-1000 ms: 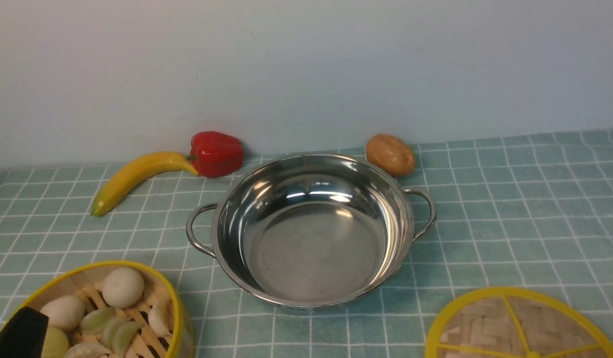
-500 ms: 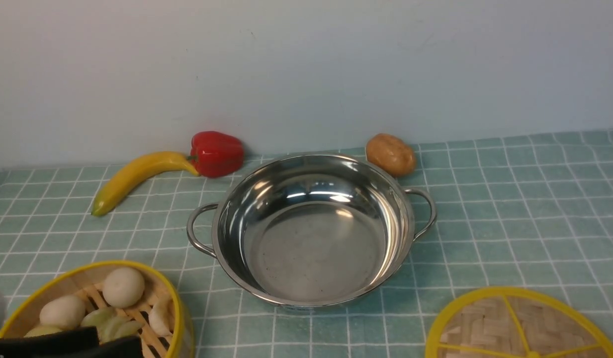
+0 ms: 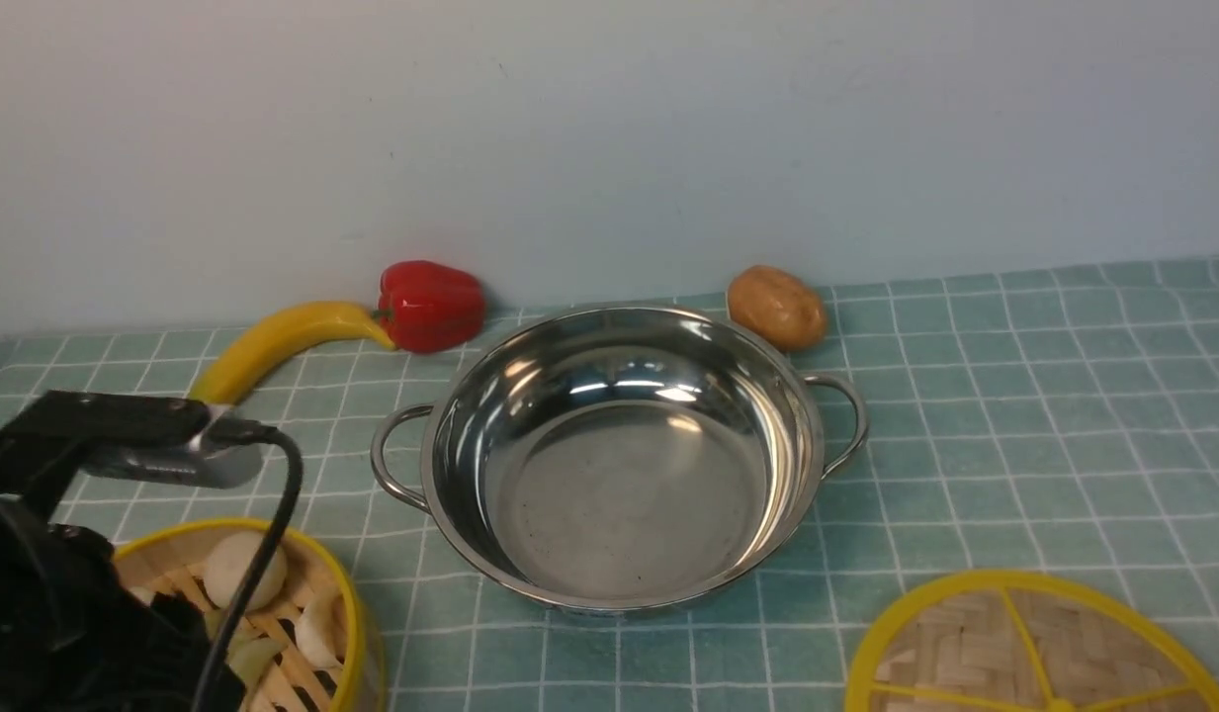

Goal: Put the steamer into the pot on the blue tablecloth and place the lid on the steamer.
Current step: 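Grasp the rim of the steamer basket holding the buns with the left gripper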

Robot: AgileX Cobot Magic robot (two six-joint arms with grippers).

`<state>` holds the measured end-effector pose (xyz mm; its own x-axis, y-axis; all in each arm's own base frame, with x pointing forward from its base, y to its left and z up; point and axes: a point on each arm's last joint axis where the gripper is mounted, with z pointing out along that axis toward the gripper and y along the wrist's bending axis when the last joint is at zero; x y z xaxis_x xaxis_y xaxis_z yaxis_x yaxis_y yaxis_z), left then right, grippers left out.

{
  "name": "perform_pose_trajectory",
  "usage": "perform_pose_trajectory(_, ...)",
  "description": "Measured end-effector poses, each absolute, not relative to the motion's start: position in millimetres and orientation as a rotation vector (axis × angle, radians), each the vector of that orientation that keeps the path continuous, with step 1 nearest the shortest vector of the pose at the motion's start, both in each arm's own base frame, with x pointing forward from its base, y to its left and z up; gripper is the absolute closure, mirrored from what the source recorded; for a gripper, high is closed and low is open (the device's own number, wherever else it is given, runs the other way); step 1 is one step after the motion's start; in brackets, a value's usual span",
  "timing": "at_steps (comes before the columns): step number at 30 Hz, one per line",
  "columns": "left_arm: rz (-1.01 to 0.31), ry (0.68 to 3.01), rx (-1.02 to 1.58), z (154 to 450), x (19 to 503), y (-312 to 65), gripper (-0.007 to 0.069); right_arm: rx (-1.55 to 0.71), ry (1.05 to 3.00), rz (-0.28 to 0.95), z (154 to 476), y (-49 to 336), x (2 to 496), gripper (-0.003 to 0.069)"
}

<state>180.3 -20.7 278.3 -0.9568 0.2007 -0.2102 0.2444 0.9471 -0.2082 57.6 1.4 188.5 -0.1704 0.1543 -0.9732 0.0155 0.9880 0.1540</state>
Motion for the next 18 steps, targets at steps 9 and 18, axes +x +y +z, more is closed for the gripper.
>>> perform_pose_trajectory(9, -0.431, 3.093, 0.489, 237.9, 207.2, -31.9, 0.0259, 0.127, 1.739, 0.123, 188.5, 1.4, 57.6, 0.0419)
perform_pose_trajectory(18, -0.299, 3.250, 0.747, 190.6, 224.1, -53.7, 0.0259, 0.127, 1.739, 0.123, 188.5, 1.4, 57.6, 0.0419)
